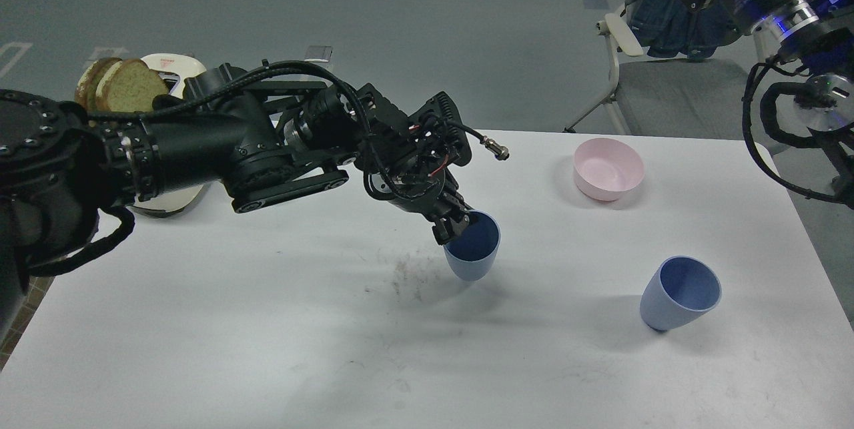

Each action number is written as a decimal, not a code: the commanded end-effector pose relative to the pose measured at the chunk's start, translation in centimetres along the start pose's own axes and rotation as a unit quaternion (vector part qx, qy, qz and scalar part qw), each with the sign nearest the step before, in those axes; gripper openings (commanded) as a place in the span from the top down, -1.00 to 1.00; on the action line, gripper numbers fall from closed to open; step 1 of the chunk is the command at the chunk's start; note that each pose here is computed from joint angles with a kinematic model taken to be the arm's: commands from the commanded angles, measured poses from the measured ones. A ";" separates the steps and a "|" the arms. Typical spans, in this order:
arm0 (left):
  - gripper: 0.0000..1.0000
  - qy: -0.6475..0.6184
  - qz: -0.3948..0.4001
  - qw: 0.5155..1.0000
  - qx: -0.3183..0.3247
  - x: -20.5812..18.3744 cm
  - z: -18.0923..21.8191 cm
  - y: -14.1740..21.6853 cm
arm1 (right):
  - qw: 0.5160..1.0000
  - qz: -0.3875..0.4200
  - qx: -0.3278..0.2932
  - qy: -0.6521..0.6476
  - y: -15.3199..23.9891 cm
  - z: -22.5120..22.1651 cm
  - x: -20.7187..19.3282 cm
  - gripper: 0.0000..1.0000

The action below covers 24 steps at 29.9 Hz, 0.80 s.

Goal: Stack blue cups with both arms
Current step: 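Carry the blue cup with the left gripper to the table center and set it down, then release the cup and lift the left arm away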

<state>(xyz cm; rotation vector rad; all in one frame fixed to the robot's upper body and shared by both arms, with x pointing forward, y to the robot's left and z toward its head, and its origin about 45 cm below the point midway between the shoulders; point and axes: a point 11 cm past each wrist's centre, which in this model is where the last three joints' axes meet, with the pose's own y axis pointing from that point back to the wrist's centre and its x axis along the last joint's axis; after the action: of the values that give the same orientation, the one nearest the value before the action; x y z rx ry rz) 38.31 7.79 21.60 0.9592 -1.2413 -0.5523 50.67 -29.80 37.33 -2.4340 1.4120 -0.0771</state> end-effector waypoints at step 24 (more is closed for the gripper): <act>-0.78 0.032 0.043 0.998 -0.017 3.1 0.0 2.3 | 1.000 0.007 -0.019 0.014 1.8 0.2 1.4 -1.00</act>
<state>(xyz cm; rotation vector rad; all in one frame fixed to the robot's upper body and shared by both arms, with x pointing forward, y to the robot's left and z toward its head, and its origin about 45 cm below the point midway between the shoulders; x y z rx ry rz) 38.57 7.01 23.35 0.9085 -1.1912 -0.4913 50.08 -31.26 36.27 -2.4555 1.4487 -0.0715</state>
